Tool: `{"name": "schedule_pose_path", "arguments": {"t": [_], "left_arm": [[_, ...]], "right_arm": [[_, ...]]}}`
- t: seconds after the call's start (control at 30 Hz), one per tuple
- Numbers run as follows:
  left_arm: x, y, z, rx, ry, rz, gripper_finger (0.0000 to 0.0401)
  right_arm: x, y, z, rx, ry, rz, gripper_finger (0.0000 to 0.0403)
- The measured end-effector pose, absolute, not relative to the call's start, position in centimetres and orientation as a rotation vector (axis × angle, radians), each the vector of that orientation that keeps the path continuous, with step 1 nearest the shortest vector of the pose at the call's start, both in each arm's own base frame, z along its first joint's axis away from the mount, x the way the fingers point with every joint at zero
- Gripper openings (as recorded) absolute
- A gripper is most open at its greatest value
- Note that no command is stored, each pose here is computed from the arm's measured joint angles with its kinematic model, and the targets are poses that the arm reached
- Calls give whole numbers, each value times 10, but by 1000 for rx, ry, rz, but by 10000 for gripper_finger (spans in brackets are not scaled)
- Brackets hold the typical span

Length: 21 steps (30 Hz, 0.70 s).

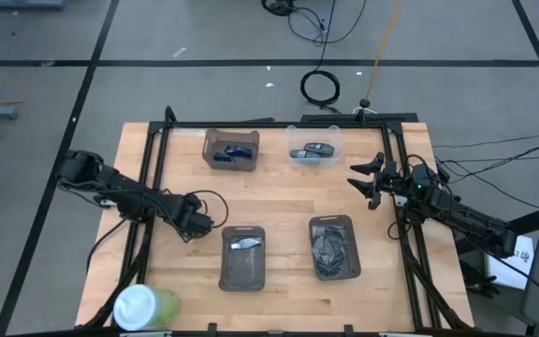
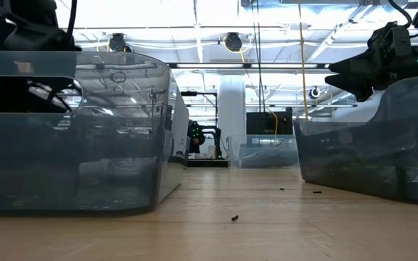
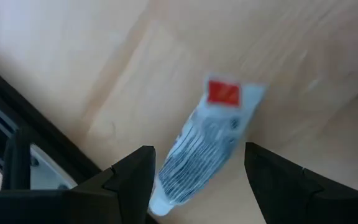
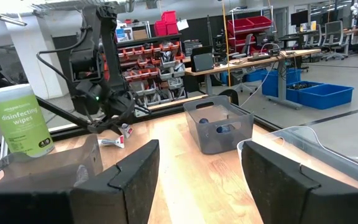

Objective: Pick & Place Travel size toiletries
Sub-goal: Put the left white toothpaste into the bottom left black bin

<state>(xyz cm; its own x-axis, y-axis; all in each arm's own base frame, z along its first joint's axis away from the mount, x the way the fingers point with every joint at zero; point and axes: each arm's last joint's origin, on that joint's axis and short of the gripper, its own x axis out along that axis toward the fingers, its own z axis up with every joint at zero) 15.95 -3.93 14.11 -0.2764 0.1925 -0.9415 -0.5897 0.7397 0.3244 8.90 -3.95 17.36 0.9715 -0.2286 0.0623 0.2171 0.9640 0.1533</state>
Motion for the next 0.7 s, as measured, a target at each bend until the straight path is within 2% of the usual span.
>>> {"name": "schedule_pose_path", "arguments": {"t": [0.4,0.5,0.7], "left_arm": [[153,-37,130,-342,1695,770,235],[153,-38,130,-348,1695,767,208],[154,-38,129,-376,1676,796,124]], "right_arm": [[89,-40,174,146,-80,-226,216],[89,-40,174,146,-79,-226,219],[89,-40,174,146,-79,-226,217]]}}
